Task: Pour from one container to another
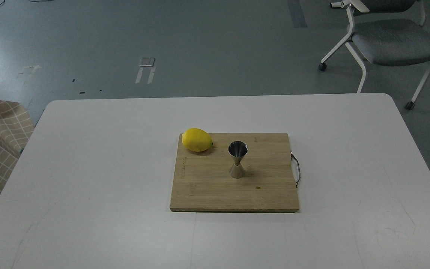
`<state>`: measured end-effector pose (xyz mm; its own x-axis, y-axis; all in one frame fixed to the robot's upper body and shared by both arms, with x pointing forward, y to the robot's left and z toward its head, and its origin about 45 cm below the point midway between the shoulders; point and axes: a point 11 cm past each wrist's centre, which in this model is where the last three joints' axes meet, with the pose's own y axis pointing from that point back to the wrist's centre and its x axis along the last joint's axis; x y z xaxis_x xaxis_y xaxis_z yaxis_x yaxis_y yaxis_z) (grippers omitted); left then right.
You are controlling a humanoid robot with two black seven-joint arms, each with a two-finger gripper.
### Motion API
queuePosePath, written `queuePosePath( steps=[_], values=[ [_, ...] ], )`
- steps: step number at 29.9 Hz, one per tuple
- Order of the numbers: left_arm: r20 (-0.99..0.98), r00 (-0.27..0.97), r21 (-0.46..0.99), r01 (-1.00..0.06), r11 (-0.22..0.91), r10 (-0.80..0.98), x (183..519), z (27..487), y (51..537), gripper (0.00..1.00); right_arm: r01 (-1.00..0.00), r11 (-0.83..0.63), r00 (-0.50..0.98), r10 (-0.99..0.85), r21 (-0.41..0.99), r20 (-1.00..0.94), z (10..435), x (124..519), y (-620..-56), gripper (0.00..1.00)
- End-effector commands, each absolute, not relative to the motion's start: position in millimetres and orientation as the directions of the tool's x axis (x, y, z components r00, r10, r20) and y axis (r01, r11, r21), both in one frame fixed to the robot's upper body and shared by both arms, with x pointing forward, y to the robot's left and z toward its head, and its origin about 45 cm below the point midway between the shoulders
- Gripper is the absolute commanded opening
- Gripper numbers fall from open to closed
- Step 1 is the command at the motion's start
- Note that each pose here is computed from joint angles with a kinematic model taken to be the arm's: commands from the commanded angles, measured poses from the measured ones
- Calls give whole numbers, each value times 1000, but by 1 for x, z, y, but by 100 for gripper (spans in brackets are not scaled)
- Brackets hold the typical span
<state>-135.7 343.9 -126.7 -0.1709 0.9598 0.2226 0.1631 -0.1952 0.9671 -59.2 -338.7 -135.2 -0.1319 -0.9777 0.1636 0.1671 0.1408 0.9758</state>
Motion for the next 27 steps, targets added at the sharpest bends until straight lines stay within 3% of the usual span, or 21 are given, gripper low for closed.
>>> queuePosePath(
  steps=[1,27],
  values=[
    [224,-171,967,163,-197,960,-136,-127,344,99,167,141,-132,-978,976,164,-135,-59,-339,100],
    [224,-171,967,163,-197,960,-136,-127,344,99,167,141,-132,-978,976,164,-135,-59,-339,100]
  ],
)
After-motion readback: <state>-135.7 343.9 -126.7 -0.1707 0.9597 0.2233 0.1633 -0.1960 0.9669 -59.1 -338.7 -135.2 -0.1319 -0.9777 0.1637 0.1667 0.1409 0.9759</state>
